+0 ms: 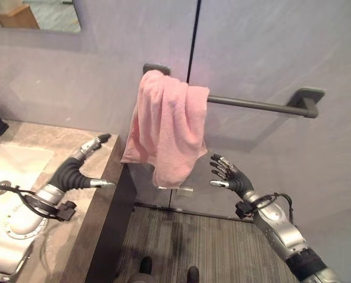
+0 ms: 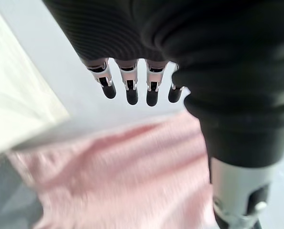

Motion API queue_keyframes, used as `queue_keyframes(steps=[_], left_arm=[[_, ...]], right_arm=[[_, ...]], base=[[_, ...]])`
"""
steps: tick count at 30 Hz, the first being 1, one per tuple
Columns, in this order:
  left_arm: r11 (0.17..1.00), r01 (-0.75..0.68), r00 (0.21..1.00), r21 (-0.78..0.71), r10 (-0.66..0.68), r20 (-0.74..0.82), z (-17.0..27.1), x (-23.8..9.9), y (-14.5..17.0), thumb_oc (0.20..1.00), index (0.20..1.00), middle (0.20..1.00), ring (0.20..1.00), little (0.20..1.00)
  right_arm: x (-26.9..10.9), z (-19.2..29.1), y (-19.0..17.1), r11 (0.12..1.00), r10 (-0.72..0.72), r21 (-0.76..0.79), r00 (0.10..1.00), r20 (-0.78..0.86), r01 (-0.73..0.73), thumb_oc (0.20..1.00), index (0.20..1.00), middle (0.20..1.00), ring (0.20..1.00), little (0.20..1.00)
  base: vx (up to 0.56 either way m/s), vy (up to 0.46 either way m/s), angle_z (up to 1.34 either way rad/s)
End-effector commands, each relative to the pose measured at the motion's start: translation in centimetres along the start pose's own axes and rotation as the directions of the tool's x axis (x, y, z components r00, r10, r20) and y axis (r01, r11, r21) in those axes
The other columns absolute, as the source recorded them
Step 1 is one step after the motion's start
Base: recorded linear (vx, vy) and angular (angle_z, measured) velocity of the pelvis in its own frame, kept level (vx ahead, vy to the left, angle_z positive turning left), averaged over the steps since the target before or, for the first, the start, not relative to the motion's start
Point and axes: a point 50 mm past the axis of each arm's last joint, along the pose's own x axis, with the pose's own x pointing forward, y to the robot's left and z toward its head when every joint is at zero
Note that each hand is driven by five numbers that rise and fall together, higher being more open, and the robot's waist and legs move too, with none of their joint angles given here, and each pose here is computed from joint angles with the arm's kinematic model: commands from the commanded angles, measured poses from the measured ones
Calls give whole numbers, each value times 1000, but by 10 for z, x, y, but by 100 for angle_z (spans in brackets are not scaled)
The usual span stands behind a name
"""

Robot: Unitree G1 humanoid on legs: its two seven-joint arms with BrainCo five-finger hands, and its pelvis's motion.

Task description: Put brush and paste in cup on sink, flatten towel.

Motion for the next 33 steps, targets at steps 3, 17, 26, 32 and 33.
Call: queue_keyframes(steps=[3,17,26,32,33], left_arm=[[993,-120,991,17,118,66,8,9,23,1000,1000,1000,1000,1000],[988,-157,987,-9,157,13,-14,57,29,1000,1000,1000,1000,1000],[987,-159,985,27,157,74,1,87,33,1000,1000,1000,1000,1000],[986,-164,984,38,160,81,3,100,33,1000,1000,1000,1000,1000],[985,-167,983,36,164,82,3,101,33,1000,1000,1000,1000,1000]], right_arm=[[20,48,11,998,60,-13,979,196,-59,1000,1000,1000,1000,1000],[36,83,25,992,126,-52,947,297,-116,1000,1000,1000,1000,1000],[37,89,35,986,166,-62,931,324,-155,1000,1000,1000,1000,1000],[38,89,45,980,201,-57,923,327,-193,928,928,928,928,928],[38,90,46,978,208,-59,922,328,-200,903,903,903,903,903]], base=[[-15,7,12],[-6,23,-1],[8,34,-12],[4,9,-8],[0,0,0]])
